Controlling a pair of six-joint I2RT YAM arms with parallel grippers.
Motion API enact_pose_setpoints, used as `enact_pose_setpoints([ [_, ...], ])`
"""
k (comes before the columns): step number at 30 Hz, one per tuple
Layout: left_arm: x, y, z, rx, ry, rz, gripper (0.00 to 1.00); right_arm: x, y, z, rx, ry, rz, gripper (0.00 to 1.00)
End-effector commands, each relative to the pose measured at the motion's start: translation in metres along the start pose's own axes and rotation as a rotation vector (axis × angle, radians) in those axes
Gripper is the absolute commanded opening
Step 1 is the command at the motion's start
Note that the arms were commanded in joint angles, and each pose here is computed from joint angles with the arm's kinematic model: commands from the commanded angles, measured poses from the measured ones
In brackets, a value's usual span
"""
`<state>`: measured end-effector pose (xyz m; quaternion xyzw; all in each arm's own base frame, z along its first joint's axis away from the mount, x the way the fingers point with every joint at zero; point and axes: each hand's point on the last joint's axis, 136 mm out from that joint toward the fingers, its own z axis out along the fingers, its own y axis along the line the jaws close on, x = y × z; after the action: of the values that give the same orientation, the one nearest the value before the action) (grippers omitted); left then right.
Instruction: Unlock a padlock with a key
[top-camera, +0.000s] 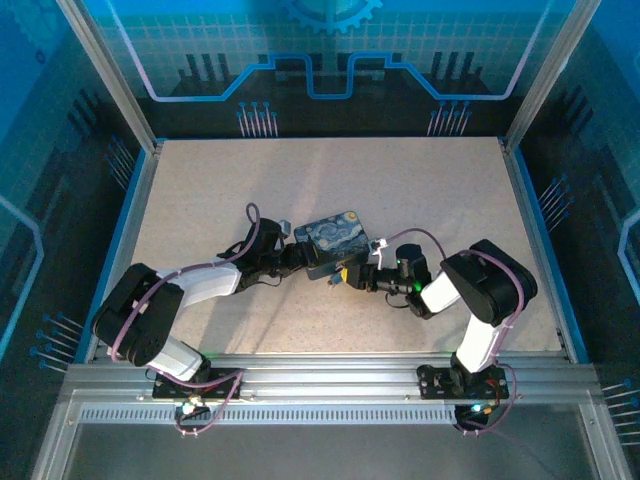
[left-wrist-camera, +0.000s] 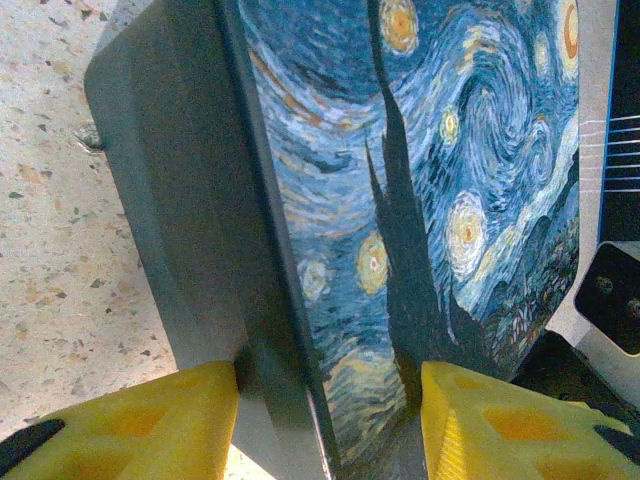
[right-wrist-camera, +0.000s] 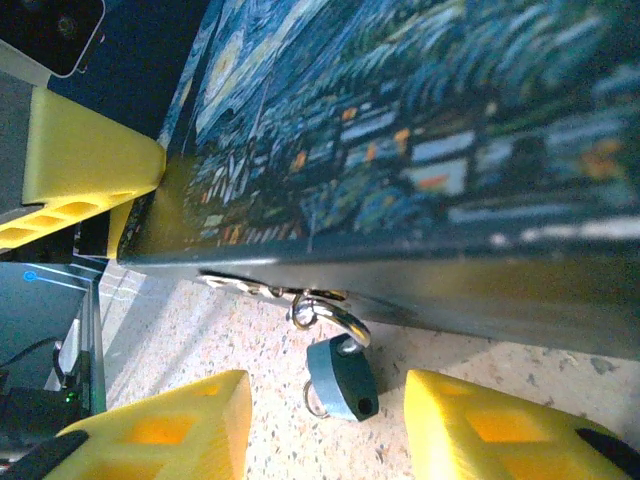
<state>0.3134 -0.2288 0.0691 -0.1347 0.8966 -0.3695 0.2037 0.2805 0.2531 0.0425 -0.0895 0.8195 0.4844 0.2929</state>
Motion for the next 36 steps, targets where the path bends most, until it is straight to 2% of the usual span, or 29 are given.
enact_pose_setpoints([
  [1, 0.032, 0.041, 0.002, -0.14, 0.087, -0.048, 0.5, -0.006, 0.006, 0.008, -0.033, -0.023, -0.02, 0.43],
  [8, 0.032, 0.042, 0.003, -0.144, 0.086, -0.052, 0.5, -0.005, 0.002, 0.017, -0.046, -0.027, 0.001, 0.36],
  [22, 0.03, 0.043, 0.004, -0.149, 0.079, -0.054, 0.49, -0.001, -0.008, 0.02, -0.015, -0.032, 0.028, 0.1],
  [30, 0.032, 0.047, 0.004, -0.162, 0.077, -0.058, 0.49, -0.003, -0.013, 0.011, 0.01, -0.056, 0.049, 0.03],
  [36, 0.034, 0.05, 0.003, -0.164, 0.078, -0.059, 0.49, -0.011, -0.014, 0.002, 0.016, -0.091, 0.065, 0.01],
])
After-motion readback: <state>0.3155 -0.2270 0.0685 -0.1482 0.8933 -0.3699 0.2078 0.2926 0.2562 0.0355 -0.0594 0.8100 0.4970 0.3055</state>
